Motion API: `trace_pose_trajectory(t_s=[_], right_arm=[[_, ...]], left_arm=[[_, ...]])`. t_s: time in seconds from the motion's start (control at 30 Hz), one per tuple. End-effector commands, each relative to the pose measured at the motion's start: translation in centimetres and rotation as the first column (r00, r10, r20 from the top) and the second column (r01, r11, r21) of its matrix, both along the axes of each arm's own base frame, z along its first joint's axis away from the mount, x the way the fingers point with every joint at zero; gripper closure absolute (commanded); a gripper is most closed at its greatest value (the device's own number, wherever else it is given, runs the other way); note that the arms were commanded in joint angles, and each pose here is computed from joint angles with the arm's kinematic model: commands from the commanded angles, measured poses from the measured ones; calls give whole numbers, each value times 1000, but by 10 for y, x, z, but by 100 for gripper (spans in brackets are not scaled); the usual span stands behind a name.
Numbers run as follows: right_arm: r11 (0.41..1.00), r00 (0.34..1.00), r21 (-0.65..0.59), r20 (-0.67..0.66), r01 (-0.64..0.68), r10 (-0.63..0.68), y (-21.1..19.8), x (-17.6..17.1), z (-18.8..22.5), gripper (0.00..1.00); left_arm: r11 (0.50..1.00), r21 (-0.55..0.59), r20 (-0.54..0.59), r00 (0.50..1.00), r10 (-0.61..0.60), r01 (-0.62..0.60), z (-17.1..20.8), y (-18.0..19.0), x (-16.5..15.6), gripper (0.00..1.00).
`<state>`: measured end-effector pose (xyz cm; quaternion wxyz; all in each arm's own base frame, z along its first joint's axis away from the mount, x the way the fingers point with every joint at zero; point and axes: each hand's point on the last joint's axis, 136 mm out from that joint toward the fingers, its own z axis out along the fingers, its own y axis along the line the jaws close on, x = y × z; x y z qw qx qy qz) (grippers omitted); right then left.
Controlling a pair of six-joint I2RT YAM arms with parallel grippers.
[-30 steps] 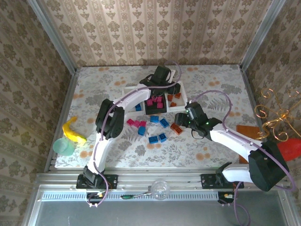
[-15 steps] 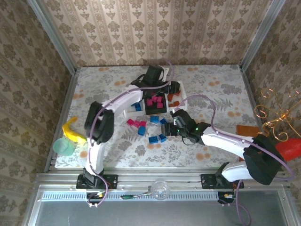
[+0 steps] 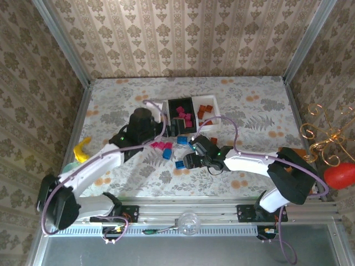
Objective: Sort the legos into containers by color
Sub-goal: Pick up the lego from the bottom-center of the table.
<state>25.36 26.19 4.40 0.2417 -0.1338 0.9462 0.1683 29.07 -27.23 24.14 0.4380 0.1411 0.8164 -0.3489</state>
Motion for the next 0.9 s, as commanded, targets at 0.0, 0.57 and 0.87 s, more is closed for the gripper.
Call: trace_pose_trajectory(t_s=[0.0, 0.57, 0.87], right_arm=[[1000, 1000, -27, -4, 8, -8, 0, 1, -9, 30], [997, 988, 37, 146, -65, 59, 21, 22, 66, 73], [983, 964, 130, 248, -132, 97, 96, 85, 121, 74]], left_arm=[[995, 23, 1, 996, 95, -95, -9, 32, -11, 0], [947, 190, -105, 954, 280, -258, -94, 127, -81, 0], [947, 165, -120, 948, 296, -275, -104, 139, -95, 0]])
